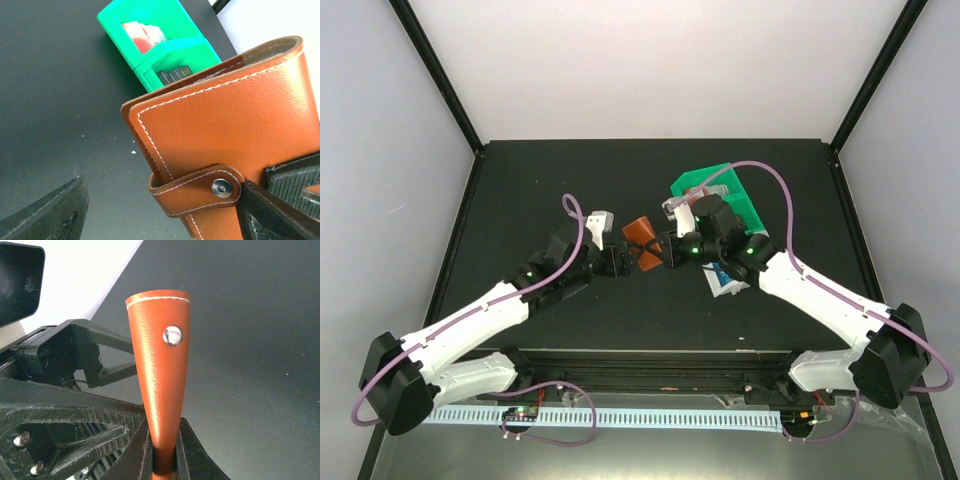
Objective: Put the credit cards into the card holder
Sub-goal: Open the card holder at the center of the board.
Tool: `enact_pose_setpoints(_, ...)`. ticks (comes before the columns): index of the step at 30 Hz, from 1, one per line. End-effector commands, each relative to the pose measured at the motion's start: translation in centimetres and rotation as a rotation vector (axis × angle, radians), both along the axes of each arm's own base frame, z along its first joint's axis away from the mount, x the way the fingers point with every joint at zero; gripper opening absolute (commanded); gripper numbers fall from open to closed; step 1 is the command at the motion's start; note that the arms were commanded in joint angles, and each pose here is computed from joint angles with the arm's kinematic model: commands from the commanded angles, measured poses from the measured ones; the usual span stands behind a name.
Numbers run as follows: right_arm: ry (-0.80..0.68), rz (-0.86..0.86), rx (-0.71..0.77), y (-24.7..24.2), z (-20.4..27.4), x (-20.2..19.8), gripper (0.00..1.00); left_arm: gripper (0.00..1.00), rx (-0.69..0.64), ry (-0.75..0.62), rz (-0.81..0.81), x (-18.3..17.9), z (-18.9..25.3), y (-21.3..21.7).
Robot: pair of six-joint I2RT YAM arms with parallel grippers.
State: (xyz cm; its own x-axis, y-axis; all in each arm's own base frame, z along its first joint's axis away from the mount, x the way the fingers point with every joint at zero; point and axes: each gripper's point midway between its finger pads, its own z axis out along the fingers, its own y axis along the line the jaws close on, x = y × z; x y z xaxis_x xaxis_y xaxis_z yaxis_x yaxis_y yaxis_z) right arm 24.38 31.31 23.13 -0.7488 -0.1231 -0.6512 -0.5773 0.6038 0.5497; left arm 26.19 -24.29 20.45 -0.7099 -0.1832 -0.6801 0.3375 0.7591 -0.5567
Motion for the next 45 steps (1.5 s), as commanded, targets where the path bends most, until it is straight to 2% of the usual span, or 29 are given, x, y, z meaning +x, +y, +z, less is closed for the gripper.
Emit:
enact_pose_setpoints(1, -0.060, 0.012, 0.045, 0.8, 2.5, 0.0, 0.01, 0.76, 0.108, 0.055, 0.211, 1.9, -2.5, 3.9)
enact_pose_setpoints(5, -0.059, -0.104, -0.031, -0.5, 1.6, 1.7, 0.01, 0.67, 0.177, 0.070, 0.267, 2.2, -3.6, 5.5)
enact_pose_setpoints(10, -0.032, -0.158, -0.068, -0.6, 1.0, 2.7, 0.01, 0.65, 0.210, 0.083, 0.303, 2.1, -4.4, 6.8)
enact_pose_setpoints(15, -0.019, -0.126, -0.040, 0.3, 1.4, 2.7, 0.01, 0.64, 0.072, 0.056, 0.203, 1.7, -2.6, 5.2)
enact_pose_setpoints(18, -0.007, -0.092, -0.019, 1.0, 1.6, 2.4, 0.01, 0.68, -0.013, 0.012, 0.126, 1.4, -0.6, 3.9)
enact_pose_setpoints(21, 0.018, -0.052, 0.011, 1.7, 1.8, 1.8, 0.01, 0.72, -0.056, 0.003, 0.092, 1.3, 0.2, 3.5)
enact_pose_setpoints(33, 0.058, -0.023, 0.042, 2.2, 1.7, 1.1, 0.01, 0.74, -0.244, 0.010, 0.000, 0.2, 1.6, 2.8)
enact_pose_setpoints(38, 0.071, -0.018, 0.060, 2.4, 2.0, 1.0, 0.01, 0.58, -0.229, 0.065, -0.021, -0.2, 0.3, 2.6)
enact_pose_setpoints(42, 0.080, -0.006, 0.067, 2.7, 1.9, 0.9, 0.01, 0.32, -0.226, 0.086, -0.030, -0.2, -0.4, 2.3)
enact_pose_setpoints(45, 0.091, -0.005, 0.050, 2.7, 1.2, 0.9, 0.01, 0.16, -0.219, 0.070, -0.028, 0.0, -0.2, 2.3)
